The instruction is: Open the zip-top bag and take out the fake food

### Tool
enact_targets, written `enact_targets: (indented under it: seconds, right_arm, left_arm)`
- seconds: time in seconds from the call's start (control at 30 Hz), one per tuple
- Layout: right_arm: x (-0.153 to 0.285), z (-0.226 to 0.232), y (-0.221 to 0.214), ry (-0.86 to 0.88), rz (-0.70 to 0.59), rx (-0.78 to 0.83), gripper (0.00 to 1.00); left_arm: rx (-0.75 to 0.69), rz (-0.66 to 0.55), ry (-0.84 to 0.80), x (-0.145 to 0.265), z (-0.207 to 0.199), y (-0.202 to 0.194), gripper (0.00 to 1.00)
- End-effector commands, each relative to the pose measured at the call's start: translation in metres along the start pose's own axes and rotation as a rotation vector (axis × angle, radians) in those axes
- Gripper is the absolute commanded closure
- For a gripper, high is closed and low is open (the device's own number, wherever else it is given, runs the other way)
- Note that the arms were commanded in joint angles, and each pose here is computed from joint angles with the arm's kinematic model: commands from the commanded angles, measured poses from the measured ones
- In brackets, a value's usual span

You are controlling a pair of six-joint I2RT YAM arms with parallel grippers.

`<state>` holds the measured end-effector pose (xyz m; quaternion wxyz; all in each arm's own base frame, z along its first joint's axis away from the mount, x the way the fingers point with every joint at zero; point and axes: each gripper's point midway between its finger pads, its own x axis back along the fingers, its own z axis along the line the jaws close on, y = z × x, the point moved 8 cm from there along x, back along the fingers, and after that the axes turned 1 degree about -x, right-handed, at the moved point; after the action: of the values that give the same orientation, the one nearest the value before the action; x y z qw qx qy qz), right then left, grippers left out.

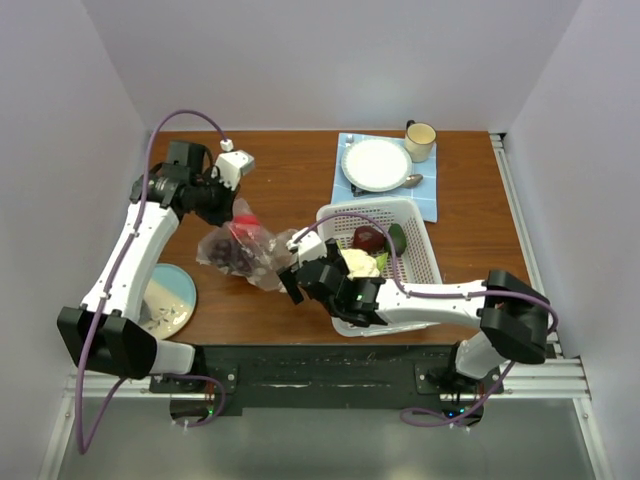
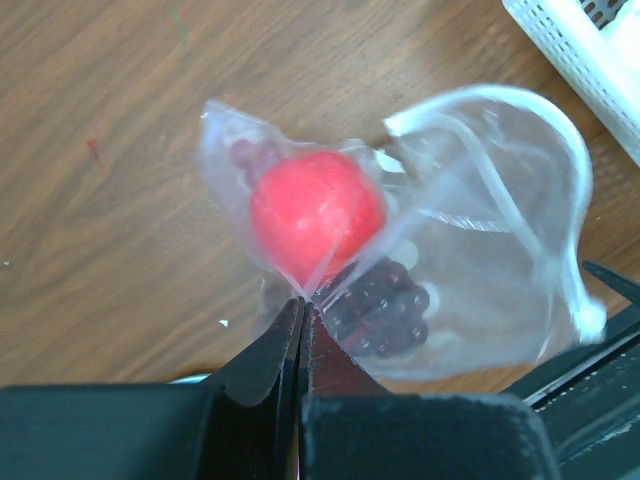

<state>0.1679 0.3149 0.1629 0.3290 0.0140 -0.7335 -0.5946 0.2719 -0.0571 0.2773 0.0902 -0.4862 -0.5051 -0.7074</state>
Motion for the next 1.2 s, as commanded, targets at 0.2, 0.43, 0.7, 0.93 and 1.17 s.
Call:
enact_targets:
  seconds: [0.2, 0.43, 0.7, 0.93, 1.17]
  right_arm:
    - [-0.020, 0.001, 0.008, -0.050, -0.025, 0.003, 0.06]
    - [-0.046, 0.021, -0.001, 0.005, -0.007, -0.001, 0.15]
    - [-0.048, 0.022, -0.002, -0.008, 0.000, -0.010, 0.18]
    - [-0.013, -0.002, 0.028, -0.037, -0.080, -0.013, 0.17]
    - [0.000, -0.012, 0.033, -0.044, -0.100, -0.027, 0.17]
  left_arm:
    - [-0.080, 0.098, 0.075, -0.023, 0.009, -0.034, 1.00]
    - [-0.103, 0.216, 0.159, -0.049, 0.018, -0.068, 1.00]
    - [-0.085, 0.258, 0.203, -0.065, 0.037, -0.091, 1.00]
    - [-0.066, 0.218, 0.186, -0.063, 0.046, -0.084, 1.00]
    - [-0.065, 0.217, 0.178, -0.064, 0.043, -0.090, 1.00]
